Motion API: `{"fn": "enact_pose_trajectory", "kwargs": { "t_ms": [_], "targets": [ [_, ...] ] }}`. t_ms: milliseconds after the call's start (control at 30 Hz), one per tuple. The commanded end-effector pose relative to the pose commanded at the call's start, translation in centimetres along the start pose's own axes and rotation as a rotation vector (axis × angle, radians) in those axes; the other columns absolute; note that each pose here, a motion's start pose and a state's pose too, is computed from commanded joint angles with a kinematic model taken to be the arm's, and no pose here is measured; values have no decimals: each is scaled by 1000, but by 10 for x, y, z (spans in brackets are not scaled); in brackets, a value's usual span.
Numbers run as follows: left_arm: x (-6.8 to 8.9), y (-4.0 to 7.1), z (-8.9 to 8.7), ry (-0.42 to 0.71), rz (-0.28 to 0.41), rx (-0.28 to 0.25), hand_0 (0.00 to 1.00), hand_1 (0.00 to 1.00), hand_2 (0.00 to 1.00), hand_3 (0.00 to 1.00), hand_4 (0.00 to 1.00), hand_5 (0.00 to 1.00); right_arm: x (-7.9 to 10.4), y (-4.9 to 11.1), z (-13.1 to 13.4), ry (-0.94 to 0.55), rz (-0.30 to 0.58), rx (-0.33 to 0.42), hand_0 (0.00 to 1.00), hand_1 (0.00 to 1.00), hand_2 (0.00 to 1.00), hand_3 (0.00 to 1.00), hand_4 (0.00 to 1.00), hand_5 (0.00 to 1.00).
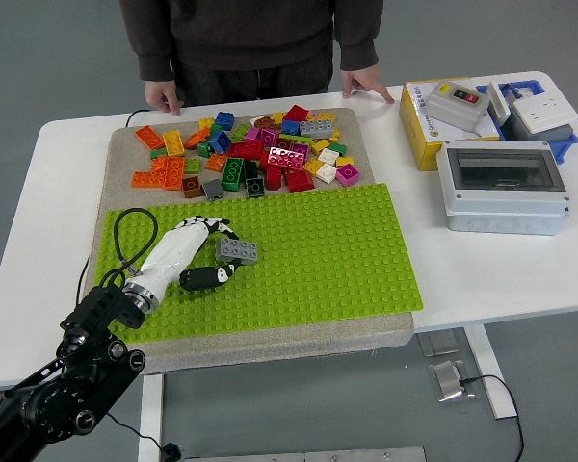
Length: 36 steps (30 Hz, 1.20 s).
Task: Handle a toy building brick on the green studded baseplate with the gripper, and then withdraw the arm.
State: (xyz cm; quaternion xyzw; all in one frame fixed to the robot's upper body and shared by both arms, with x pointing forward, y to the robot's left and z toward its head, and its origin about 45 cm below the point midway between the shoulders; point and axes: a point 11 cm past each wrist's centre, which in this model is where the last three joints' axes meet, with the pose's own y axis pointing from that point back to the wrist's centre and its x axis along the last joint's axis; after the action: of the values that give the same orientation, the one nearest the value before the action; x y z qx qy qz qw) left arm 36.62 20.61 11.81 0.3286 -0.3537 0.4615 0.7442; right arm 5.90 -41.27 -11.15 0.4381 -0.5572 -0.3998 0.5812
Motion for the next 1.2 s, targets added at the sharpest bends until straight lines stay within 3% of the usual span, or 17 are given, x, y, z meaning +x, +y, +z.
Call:
{"fn": "enact_pose_trajectory", "kwargs": {
  "t_ms": [1200],
  "targets": [
    [2, -4, -6, -48, -7, 20, 985, 899, 862, 594, 611, 249, 0, 0, -2, -2, -2, 4, 656, 655, 684, 516, 411, 705]
  ]
}}
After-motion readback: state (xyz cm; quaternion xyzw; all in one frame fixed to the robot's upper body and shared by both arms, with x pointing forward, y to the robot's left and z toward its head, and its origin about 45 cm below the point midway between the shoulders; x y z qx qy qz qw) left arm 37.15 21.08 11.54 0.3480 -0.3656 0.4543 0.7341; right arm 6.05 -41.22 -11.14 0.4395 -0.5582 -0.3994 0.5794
